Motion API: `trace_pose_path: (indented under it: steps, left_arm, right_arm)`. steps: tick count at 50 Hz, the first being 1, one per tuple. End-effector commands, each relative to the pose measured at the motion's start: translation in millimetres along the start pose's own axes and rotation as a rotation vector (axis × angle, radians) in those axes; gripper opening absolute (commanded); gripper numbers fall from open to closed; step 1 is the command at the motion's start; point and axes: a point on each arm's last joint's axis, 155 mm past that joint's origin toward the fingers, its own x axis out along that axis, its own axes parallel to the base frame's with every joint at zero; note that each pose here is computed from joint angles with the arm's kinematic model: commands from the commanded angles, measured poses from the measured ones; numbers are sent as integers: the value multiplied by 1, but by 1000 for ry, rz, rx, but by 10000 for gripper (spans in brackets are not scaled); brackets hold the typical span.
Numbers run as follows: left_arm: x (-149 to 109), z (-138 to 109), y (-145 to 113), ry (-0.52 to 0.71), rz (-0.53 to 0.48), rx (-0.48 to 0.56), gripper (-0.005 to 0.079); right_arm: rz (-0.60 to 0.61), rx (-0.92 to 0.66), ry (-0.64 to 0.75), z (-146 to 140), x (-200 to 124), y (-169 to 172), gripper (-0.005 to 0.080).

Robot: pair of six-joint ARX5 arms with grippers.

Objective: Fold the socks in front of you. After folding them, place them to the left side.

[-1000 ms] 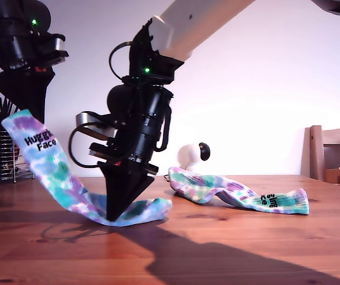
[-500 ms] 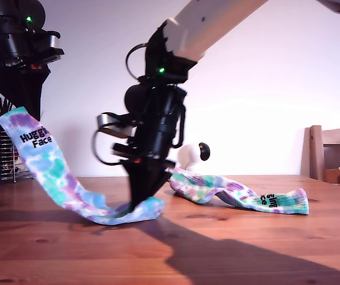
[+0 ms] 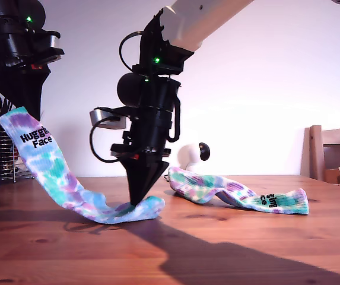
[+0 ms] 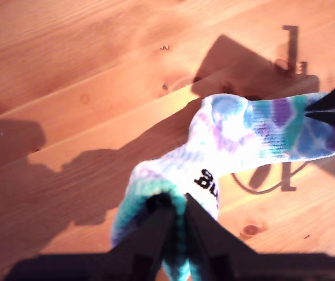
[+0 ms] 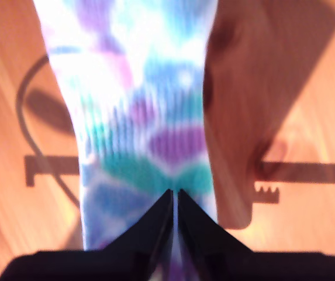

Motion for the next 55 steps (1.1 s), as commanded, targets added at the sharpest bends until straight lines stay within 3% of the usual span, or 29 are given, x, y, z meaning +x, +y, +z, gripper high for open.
trace_pose_path:
  steps: [1, 12, 38, 45, 55]
  left_arm:
    - [-1, 0, 2, -2, -3, -1, -19]
    - [-2, -5, 3, 17, -5, -8, -19]
    - [-3, -8, 10, 21, -2, -24, -19]
    - [-4, -6, 2, 13, -43, -23, -19]
    - [-4, -6, -2, 12, -61, -21, -19]
  right_arm:
    - [15, -11, 50, -15, 10, 7, -12]
    - [5, -33, 65, -18, 21, 11, -12]
    - [3, -122, -74, 31, 30, 40, -12]
    - [-19, -123, -127, 46, 29, 40, -12]
    - [-28, -116, -100, 40, 30, 39, -12]
